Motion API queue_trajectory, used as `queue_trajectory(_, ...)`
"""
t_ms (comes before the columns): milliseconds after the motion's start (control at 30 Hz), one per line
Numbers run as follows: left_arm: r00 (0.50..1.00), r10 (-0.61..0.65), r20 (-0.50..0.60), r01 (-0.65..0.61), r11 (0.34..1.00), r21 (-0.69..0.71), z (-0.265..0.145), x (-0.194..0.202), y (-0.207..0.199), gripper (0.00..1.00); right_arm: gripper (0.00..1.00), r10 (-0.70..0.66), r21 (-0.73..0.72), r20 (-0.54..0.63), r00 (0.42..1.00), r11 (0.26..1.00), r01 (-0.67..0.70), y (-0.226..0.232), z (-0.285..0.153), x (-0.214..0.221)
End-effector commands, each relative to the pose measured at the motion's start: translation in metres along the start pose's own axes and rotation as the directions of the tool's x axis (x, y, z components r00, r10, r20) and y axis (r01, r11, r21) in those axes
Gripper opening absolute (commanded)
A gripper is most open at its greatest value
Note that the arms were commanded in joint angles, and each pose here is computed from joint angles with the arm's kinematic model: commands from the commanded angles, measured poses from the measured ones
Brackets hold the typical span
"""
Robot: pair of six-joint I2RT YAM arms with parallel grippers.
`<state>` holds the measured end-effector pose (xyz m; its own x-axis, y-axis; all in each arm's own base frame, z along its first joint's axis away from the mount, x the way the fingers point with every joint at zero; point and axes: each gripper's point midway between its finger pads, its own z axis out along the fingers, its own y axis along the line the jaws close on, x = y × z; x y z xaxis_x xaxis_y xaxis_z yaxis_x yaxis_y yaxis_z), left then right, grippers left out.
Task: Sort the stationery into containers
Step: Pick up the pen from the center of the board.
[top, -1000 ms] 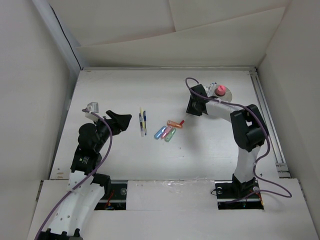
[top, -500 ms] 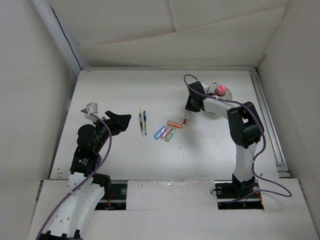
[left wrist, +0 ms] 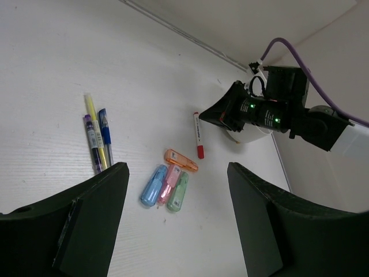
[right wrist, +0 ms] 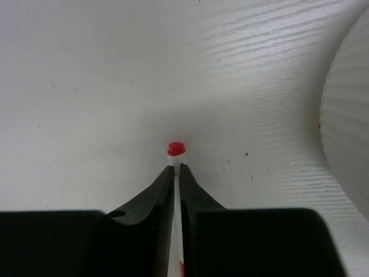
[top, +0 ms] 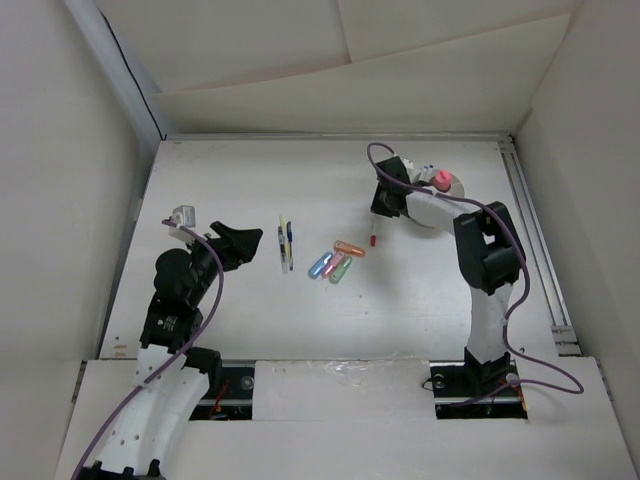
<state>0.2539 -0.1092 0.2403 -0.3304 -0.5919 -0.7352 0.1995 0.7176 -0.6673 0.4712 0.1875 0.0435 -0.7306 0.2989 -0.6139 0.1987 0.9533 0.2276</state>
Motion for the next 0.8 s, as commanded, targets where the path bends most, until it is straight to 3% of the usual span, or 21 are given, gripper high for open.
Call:
queue_trajectory(0,1.000,0.008,0.028,-0.008,1.000,0.028,-0.001,-0.006,-0.006,0.66,0.17,-0.008,0.024,0.011,1.000,1.000,0.008,-0.007,0.002,-0.009)
queue_trajectory(33,1.000,0.008,0.028,-0.008,1.000,0.028,-0.001,-0.006,-0.006,0.66,0.29,-0.014,0.018,0.021,1.000,1.000,0.014,-0.004,0.001,-0.013)
queue_trajectory(100,1.000,0.008,0.028,-0.008,1.000,0.028,-0.001,-0.006,-0.006,0.66,0.34,-0.025,0.018,0.021,0.999,1.000,0.025,-0.003,0.000,-0.015)
queue_trajectory(467,1.000,0.008,0.028,-0.008,1.000,0.028,-0.001,-0.006,-0.006,0.66,0.32,-0.047,0.049,-0.029,0.998,0.998,0.048,-0.007,0.016,-0.004)
queue_trajectory(600,0.999,0.009,0.041,-0.010,1.000,0.027,-0.002,-0.009,-0.007,0.66,0.19,-0.057,0.057,-0.036,0.998,0.997,0.059,-0.006,0.017,0.000)
queue_trajectory(700,0.999,0.009,0.041,-0.010,1.000,0.027,-0.002,-0.009,-0.007,0.66,0.19,-0.059,0.071,-0.040,0.997,0.996,0.062,-0.010,0.018,0.003)
queue_trajectory(767,0.999,0.009,0.041,-0.010,1.000,0.027,-0.002,-0.009,-0.007,0.66,0.24,-0.068,0.083,-0.030,0.997,0.994,0.071,-0.009,0.017,0.003)
